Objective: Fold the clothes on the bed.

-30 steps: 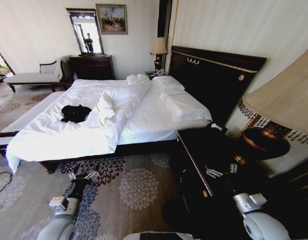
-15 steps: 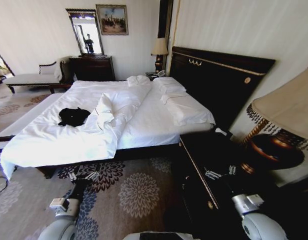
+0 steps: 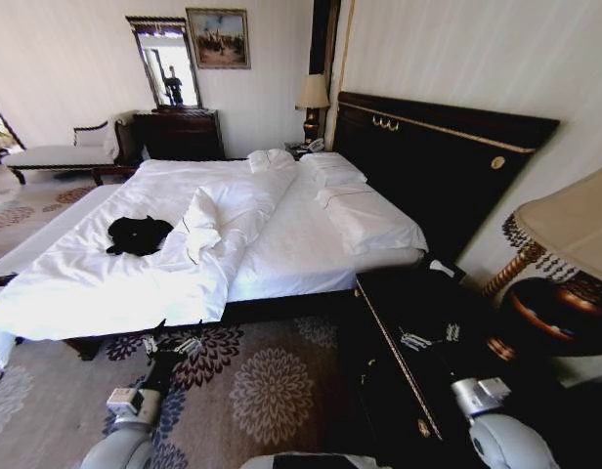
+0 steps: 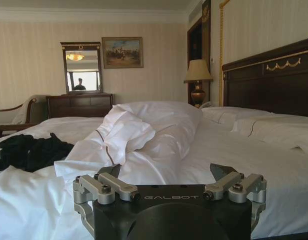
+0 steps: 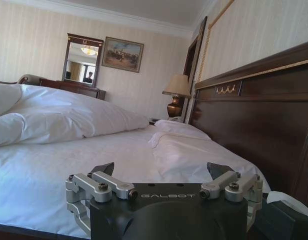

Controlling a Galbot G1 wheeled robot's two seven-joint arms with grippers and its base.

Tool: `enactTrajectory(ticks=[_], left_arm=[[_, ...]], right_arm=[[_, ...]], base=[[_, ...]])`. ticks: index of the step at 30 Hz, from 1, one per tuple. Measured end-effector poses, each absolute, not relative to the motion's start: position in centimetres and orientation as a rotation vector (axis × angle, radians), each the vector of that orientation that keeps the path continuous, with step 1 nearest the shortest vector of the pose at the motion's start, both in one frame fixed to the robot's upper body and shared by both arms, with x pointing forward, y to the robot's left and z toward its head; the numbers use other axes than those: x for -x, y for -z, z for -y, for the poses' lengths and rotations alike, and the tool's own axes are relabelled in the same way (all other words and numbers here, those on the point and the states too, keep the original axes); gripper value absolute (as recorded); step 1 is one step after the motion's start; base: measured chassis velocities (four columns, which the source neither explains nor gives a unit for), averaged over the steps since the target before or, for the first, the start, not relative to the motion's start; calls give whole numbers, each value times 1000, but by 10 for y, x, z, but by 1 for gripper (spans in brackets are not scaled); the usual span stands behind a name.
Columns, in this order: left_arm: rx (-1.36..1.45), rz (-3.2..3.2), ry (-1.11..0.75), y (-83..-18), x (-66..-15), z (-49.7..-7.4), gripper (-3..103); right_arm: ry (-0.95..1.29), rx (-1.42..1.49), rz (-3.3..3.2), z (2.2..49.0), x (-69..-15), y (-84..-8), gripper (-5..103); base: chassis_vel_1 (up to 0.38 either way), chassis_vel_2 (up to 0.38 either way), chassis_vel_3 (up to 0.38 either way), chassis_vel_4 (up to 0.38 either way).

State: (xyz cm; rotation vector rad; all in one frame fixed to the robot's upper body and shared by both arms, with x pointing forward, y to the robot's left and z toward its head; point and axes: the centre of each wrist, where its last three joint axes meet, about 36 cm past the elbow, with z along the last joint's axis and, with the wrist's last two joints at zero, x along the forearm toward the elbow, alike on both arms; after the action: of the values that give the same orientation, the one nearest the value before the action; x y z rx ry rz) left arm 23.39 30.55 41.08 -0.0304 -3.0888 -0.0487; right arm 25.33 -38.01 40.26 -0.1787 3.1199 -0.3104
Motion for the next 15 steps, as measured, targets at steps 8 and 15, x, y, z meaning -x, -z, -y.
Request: enactTrajectory(ticks=[8, 15], left_arm=[[32, 3080, 73, -409, -230, -305, 100], [10, 3083, 70, -409, -229, -305, 100]], right_arm=[[307, 173, -3115, 379, -251, -405, 100], [242, 182, -3112, 373, -251, -412, 100]], base=[[-138, 132, 137, -129], [-126, 131, 109, -129]])
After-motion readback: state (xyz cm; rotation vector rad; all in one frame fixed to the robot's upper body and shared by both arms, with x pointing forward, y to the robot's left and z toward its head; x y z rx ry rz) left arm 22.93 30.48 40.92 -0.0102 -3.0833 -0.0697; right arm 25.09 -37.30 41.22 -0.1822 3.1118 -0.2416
